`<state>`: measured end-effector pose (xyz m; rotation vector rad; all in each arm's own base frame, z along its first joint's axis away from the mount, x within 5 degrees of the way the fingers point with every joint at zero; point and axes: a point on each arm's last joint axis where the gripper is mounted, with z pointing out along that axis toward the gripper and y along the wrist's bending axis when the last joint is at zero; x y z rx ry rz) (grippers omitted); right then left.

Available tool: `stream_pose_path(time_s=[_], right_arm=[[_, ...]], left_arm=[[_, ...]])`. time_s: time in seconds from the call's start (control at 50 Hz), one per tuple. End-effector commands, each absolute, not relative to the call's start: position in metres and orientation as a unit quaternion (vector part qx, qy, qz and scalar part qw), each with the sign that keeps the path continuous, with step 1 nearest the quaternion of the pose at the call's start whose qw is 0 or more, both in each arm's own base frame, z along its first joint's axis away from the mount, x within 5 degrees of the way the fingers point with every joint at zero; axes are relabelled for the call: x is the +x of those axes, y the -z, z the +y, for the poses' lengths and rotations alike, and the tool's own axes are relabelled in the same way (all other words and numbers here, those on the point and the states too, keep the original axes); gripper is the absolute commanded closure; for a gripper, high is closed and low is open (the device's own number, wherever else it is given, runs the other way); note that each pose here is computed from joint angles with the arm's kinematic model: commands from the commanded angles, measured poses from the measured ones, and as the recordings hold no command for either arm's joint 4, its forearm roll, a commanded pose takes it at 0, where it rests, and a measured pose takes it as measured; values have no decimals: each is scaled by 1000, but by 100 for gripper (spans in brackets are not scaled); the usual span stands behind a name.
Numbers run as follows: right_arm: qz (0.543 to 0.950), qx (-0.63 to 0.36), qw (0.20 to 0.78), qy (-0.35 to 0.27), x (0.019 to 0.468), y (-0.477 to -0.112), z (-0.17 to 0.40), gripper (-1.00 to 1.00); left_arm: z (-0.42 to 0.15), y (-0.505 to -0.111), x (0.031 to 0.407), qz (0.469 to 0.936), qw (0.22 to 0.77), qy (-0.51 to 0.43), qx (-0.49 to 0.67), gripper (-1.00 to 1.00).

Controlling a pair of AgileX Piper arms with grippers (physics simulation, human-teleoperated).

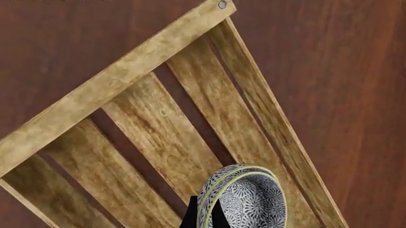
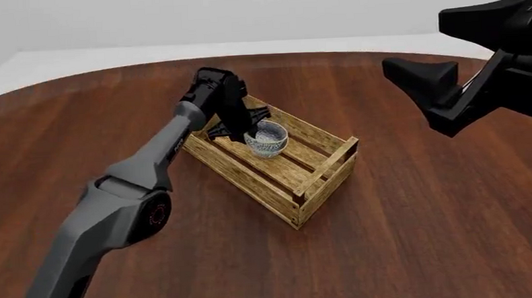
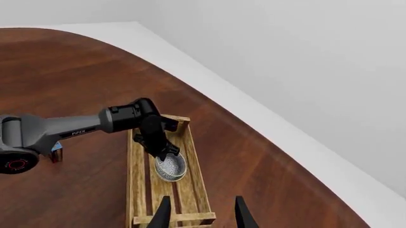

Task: Stack the right bowl on the left bowl and place them in the tray.

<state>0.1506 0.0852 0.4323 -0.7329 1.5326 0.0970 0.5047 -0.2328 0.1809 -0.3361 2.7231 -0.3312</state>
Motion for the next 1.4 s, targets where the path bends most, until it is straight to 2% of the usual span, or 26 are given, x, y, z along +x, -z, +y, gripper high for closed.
stream_pose_path(time_s=[0.02, 0.54, 0.56, 0.96, 1.4], right_arm=[[680, -320, 657, -53, 152, -432, 87, -100], [678, -320, 660, -53, 149, -433, 85, -100], [678, -320, 660, -53, 149, -433, 85, -100], [679, -321, 658, -52, 151, -432, 87, -100], [677, -324, 659, -53, 150, -433, 87, -100]], left_arm=[[-232, -155, 504, 975, 162, 99, -112, 100], [-229, -150, 504, 978, 154, 91, -105, 100], [-229, -151, 504, 978, 154, 91, -105, -100], [-231, -159, 502, 978, 159, 94, -100, -100], [-238, -219, 489, 967, 197, 124, -104, -100]])
